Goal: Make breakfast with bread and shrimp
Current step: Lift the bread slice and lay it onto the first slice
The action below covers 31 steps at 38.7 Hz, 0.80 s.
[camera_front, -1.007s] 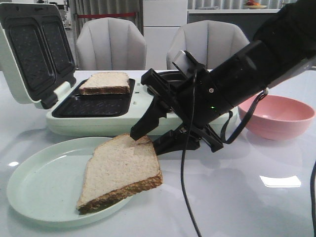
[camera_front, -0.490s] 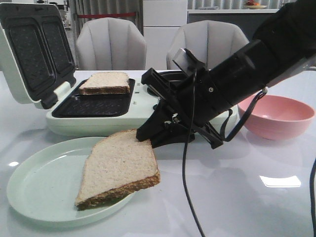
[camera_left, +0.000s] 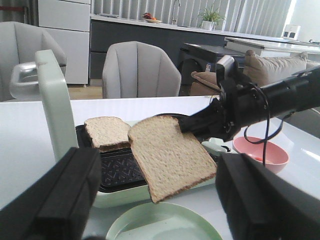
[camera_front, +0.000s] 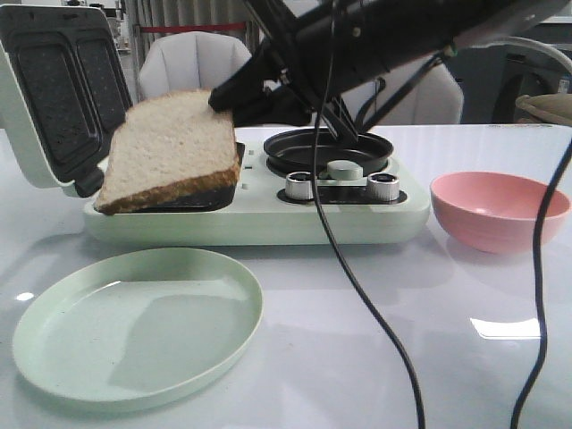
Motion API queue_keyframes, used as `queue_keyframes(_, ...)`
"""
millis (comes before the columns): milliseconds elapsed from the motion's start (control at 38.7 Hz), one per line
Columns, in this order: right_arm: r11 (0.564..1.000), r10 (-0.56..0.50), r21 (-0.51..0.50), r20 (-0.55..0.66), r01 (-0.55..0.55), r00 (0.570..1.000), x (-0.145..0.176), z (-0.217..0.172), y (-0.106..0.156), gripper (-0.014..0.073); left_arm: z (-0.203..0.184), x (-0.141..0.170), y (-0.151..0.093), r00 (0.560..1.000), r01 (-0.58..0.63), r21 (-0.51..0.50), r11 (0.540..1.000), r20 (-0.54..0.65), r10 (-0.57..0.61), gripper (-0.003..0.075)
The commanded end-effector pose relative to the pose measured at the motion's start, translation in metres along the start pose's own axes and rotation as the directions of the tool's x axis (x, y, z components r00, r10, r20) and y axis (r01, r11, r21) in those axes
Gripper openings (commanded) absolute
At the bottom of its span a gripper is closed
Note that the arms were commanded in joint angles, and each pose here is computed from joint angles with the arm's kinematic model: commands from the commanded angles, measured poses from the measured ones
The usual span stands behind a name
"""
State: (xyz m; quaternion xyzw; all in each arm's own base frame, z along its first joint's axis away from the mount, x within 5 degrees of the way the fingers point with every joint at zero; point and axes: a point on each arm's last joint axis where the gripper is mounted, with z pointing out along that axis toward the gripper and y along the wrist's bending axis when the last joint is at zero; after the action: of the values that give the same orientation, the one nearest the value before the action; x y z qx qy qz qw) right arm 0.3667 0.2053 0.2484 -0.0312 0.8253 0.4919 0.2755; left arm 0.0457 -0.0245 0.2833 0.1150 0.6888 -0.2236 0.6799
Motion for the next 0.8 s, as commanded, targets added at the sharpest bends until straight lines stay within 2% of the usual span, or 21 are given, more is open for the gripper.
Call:
queue_keyframes(0, 0.997, -0.018, -0.069, 0.113, 0.026, 0.993, -0.026, -0.008, 0.030, 0.0135, -0.001, -0.015, -0.002, 0.995, 0.016, 0.021, 1.000, 0.096, -0.018, 0.0543)
queue_keyframes(336, 0.999, -0.018, -0.048, 0.148, 0.025, 0.989, -0.049, 0.032, 0.008, 0.0135, -0.001, -0.015, -0.002, 0.995, 0.016, 0.021, 1.000, 0.096, -0.018, 0.0543)
queue_keyframes(568, 0.996, -0.017, -0.080, 0.118, 0.027, 0.993, -0.054, 0.058, -0.009, 0.0135, -0.001, -0.015, -0.002, 0.995, 0.016, 0.021, 1.000, 0.096, -0.018, 0.0543)
queue_keyframes(671, 0.998, -0.015, -0.060, 0.120, 0.022, 0.993, -0.054, 0.063, -0.016, 0.0135, -0.001, -0.015, -0.002, 0.995, 0.016, 0.021, 1.000, 0.096, -0.018, 0.0543)
queue_keyframes(774, 0.998, -0.052, -0.023, 0.126, 0.055, 0.991, -0.054, 0.064, -0.020, 0.0183, -0.001, -0.015, -0.002, 0.995, 0.016, 0.021, 1.000, 0.096, -0.018, 0.0543)
